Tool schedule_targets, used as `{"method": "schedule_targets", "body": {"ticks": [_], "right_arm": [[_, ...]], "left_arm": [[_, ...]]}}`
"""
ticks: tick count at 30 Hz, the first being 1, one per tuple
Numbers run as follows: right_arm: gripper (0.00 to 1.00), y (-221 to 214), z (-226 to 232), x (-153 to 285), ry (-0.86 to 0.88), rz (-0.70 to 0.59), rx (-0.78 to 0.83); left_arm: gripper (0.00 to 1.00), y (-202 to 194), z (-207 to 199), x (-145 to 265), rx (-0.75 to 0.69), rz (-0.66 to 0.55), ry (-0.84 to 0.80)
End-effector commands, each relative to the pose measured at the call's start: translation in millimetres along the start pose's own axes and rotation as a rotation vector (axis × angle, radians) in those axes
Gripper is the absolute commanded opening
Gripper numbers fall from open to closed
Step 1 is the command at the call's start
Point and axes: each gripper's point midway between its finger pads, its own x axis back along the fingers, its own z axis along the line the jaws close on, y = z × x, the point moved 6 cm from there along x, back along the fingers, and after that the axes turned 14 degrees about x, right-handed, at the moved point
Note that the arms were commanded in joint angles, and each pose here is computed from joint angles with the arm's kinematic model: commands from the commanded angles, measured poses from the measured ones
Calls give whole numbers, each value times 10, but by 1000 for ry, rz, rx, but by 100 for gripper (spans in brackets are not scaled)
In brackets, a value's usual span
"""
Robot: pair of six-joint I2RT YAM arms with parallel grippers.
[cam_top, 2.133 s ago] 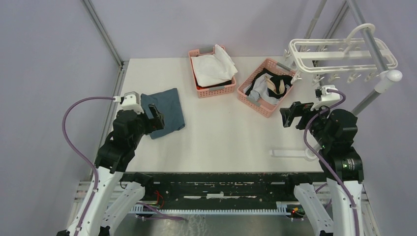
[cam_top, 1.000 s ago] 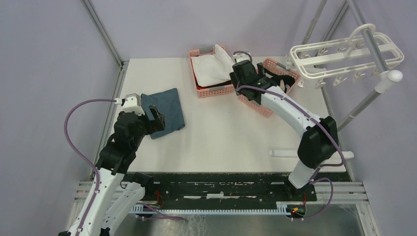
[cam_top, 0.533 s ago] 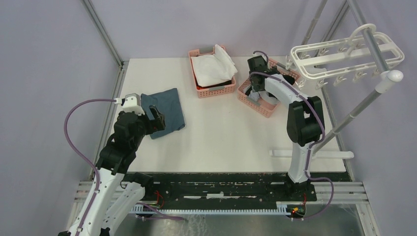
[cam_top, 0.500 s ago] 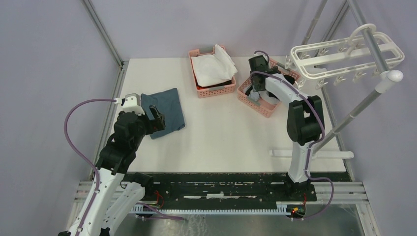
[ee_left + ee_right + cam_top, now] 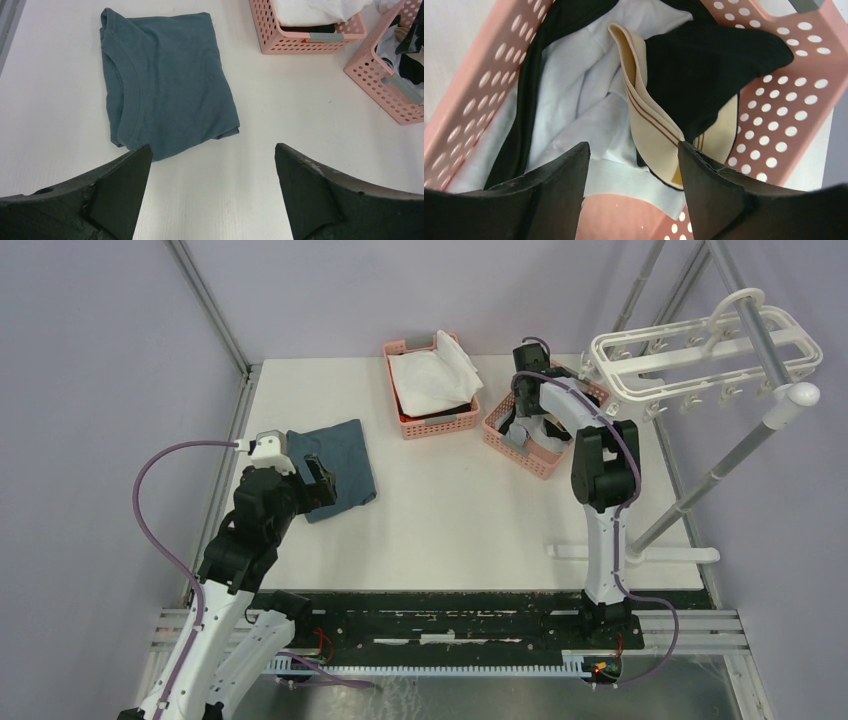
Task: Clip the underwear to the hanger
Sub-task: Pick up the underwear from the bin.
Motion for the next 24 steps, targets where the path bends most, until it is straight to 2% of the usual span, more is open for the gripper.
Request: {"method": "schedule_targets", "body": {"ticks": [1, 8, 13, 18, 22, 24], "right_arm": [[72, 110, -134, -67, -68, 7, -10], [67, 20, -270, -169, -143, 41, -19], [58, 33, -312, -158, -139, 29, -32], [44, 82, -339, -106, -132, 6, -37], [22, 128, -391, -12, -133, -19, -49], [15, 181, -422, 79, -129, -51, -53]], "left_arm": [[99, 75, -53, -18, 39, -38, -23], [99, 73, -57, -28, 38, -33, -21], [99, 75, -57, -26, 38, -34, -22], [99, 71, -57, -35, 38, -32, -20], [99, 73, -58, -35, 38, -32, -21], [99, 70, -56, -38, 38, -33, -20]]}}
